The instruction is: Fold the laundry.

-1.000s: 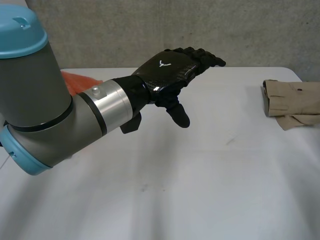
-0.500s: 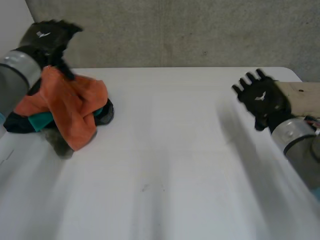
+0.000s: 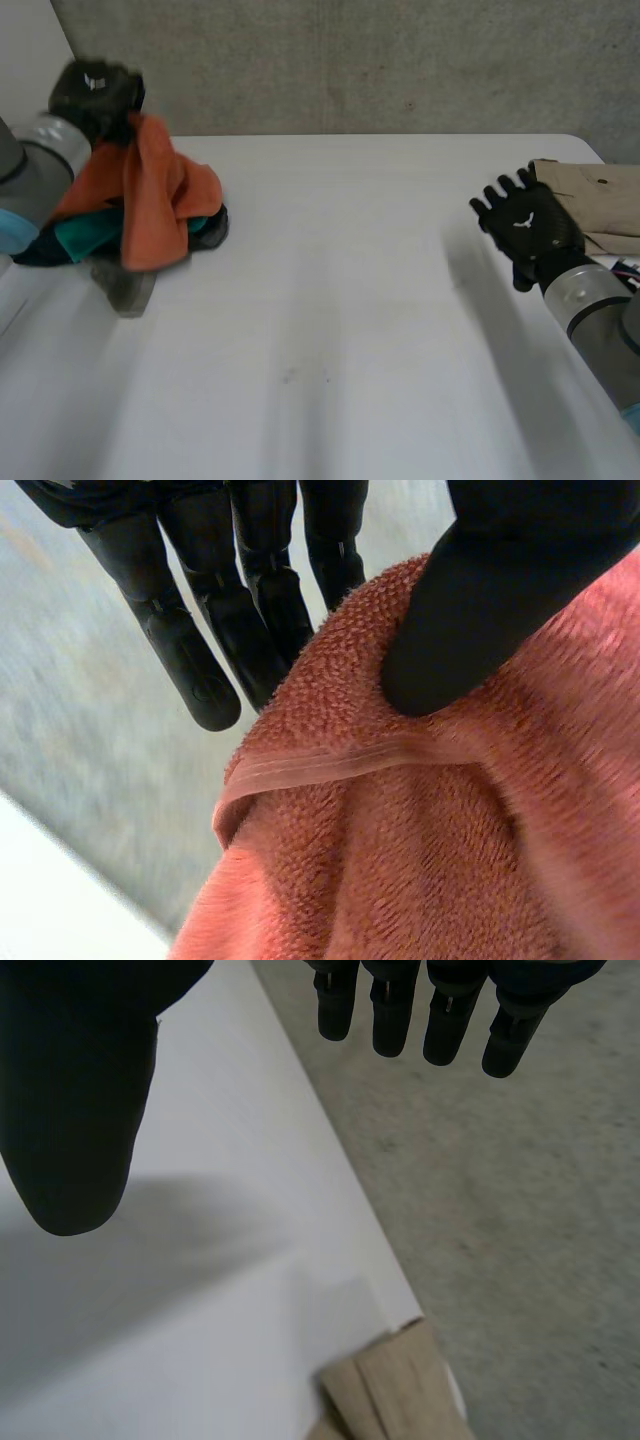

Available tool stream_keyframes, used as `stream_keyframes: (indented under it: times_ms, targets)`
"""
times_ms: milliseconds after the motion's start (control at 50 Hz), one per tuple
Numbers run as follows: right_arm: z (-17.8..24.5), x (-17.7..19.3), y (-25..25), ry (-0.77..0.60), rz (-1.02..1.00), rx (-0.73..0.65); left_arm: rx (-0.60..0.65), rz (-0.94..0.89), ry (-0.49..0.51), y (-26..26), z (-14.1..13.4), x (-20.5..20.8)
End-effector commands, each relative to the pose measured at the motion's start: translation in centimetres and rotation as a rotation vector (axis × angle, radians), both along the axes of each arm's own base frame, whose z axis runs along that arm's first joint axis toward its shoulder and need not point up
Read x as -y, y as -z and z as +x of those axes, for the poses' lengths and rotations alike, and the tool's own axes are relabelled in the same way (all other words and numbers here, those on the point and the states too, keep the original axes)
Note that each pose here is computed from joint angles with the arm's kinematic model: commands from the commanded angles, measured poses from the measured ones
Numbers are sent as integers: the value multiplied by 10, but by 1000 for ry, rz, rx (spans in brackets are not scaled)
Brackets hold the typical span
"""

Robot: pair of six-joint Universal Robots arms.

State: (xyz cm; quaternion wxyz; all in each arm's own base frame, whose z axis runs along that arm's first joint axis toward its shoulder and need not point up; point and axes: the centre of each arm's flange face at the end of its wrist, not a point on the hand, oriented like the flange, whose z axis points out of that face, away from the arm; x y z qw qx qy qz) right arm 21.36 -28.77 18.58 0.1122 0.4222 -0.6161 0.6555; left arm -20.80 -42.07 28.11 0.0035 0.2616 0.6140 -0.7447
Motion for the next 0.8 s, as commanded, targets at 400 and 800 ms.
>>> stream_keyframes:
  times_ms: [400,800]
  targets:
    - [-7,-1,-47,215,471,704,-285,248,491,20,-182,-155]
    - [-2,-1,-23,211,430,411,-265,271,389,11,-133,-141]
